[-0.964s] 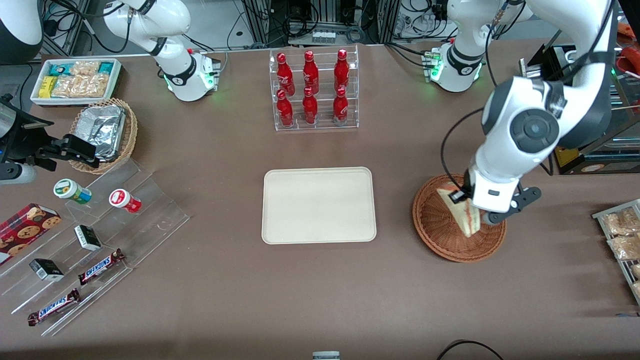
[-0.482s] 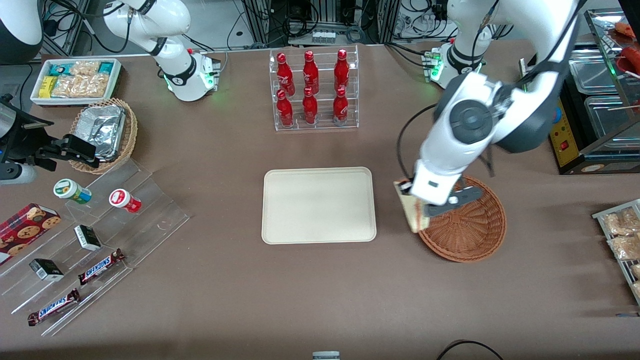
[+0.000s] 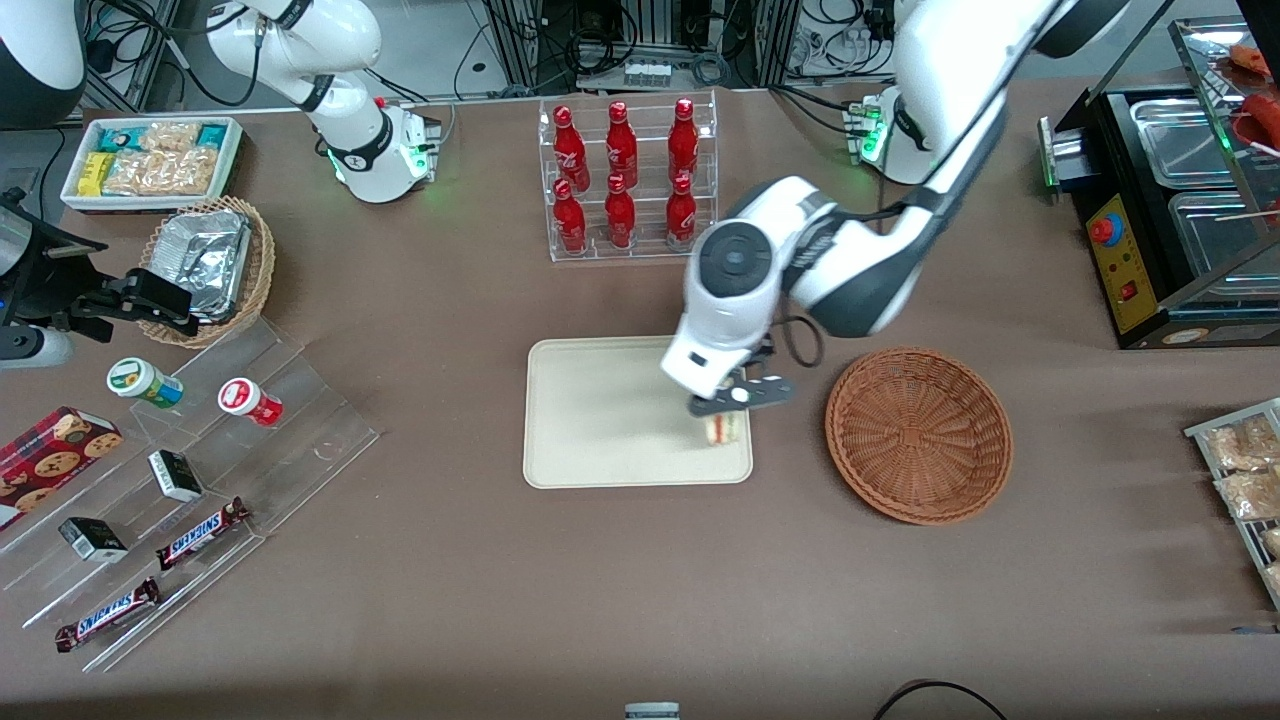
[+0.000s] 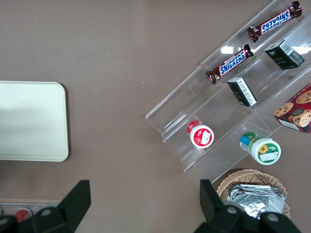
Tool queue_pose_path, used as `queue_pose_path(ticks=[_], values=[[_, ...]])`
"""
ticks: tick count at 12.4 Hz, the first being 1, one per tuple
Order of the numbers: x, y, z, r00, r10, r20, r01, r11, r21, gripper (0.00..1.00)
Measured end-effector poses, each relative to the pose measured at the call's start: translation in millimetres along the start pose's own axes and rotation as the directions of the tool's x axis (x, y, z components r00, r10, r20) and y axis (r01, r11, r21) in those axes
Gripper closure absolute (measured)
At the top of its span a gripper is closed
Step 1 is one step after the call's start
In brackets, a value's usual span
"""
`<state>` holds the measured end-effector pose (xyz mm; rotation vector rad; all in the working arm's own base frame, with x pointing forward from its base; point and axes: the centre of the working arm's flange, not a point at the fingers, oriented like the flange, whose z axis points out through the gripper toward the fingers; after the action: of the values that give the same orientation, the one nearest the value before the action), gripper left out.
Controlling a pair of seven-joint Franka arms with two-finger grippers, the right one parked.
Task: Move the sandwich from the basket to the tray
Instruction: 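Lift the sandwich with the left gripper and carry it over the cream tray, then lower the sandwich onto the tray and open the left gripper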
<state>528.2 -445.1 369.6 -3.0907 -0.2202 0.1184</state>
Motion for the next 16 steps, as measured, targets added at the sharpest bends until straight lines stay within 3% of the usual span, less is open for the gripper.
queue_pose_path(ticks=[7,16], values=[[-36.1,54.2,72.7,0.993,0.109,-0.046,-0.110,0.993,-0.030,0.86],[-37.6,52.9,109.1,0.997,0.047,-0.067,-0.048,0.999,-0.008,0.86]])
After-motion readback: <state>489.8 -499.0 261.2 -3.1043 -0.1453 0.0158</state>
